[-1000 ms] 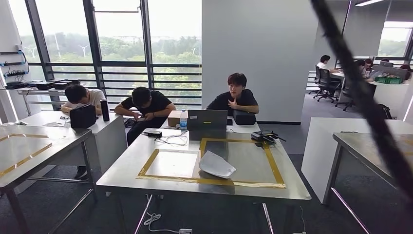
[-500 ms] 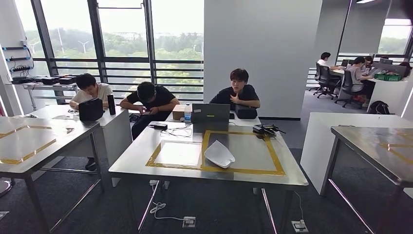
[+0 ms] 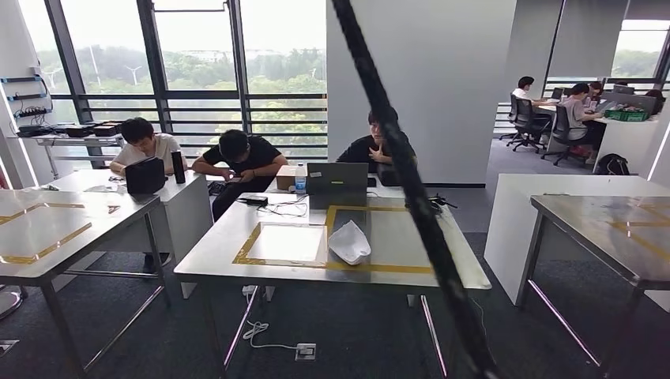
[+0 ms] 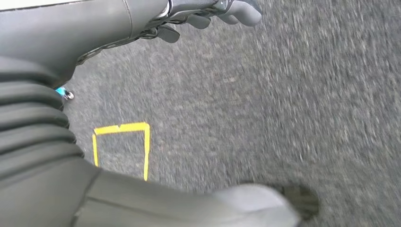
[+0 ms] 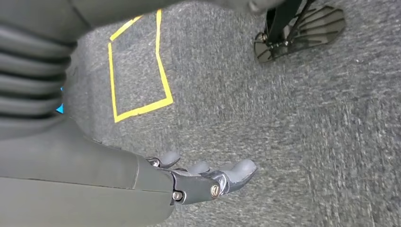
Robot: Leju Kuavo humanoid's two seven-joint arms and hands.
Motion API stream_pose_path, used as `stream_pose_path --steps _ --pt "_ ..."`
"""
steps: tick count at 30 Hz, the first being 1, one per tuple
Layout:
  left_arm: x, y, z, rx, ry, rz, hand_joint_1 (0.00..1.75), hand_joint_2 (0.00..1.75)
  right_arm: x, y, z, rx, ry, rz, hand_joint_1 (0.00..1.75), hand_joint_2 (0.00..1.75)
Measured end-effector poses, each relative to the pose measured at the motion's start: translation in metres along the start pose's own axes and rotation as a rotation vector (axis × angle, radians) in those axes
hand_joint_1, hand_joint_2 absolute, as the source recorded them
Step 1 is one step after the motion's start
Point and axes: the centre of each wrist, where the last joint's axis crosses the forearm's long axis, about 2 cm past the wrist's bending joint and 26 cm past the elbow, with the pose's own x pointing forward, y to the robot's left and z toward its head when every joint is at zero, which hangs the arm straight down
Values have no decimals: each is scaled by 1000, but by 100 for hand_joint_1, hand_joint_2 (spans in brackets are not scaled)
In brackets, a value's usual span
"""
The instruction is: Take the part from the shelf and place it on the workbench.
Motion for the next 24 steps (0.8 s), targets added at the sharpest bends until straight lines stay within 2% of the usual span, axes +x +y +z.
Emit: stream_pose_path --steps 24 --pt "-54 -18 8 -108 -58 227 0 0 15 -4 3 20 -212 -40 0 0"
